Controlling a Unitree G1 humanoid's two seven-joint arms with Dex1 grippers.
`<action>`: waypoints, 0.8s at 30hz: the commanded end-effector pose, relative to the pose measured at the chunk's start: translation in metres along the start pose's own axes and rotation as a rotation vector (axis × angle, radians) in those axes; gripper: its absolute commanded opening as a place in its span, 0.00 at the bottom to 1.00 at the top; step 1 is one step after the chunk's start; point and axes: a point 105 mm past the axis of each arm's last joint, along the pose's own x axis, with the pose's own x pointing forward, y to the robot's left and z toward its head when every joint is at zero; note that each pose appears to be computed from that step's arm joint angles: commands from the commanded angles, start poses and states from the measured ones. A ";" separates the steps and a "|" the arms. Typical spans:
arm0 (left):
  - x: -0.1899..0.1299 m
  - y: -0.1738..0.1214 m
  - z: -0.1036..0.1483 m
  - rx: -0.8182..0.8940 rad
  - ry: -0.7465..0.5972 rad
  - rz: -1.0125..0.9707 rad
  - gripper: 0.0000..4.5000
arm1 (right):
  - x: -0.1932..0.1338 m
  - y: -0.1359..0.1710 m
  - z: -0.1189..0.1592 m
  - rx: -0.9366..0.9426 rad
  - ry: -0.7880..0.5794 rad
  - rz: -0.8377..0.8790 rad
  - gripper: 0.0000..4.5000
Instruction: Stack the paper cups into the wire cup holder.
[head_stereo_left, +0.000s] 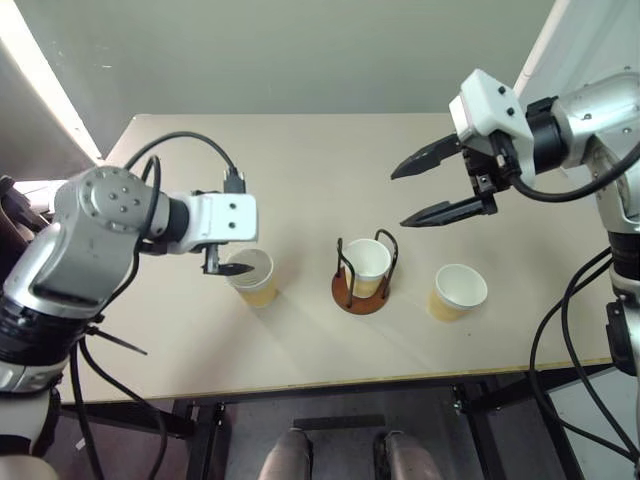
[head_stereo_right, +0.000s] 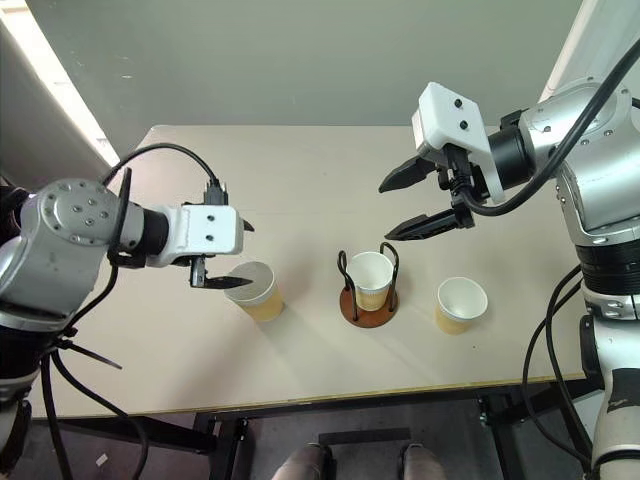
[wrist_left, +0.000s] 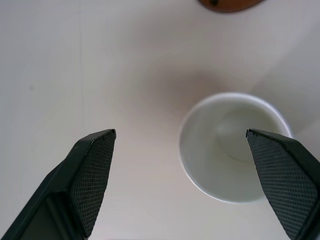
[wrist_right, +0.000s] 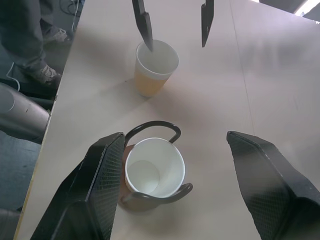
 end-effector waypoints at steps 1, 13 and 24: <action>-0.019 -0.012 0.013 0.047 -0.022 -0.046 1.00 | -0.011 -0.002 0.010 -0.043 0.000 -0.033 0.75; -0.019 -0.031 -0.014 -0.003 0.082 -0.099 1.00 | -0.008 0.001 0.012 -0.037 -0.027 -0.006 0.75; 0.006 -0.041 -0.030 -0.038 0.091 -0.145 1.00 | -0.007 0.001 0.013 -0.038 -0.033 -0.014 0.75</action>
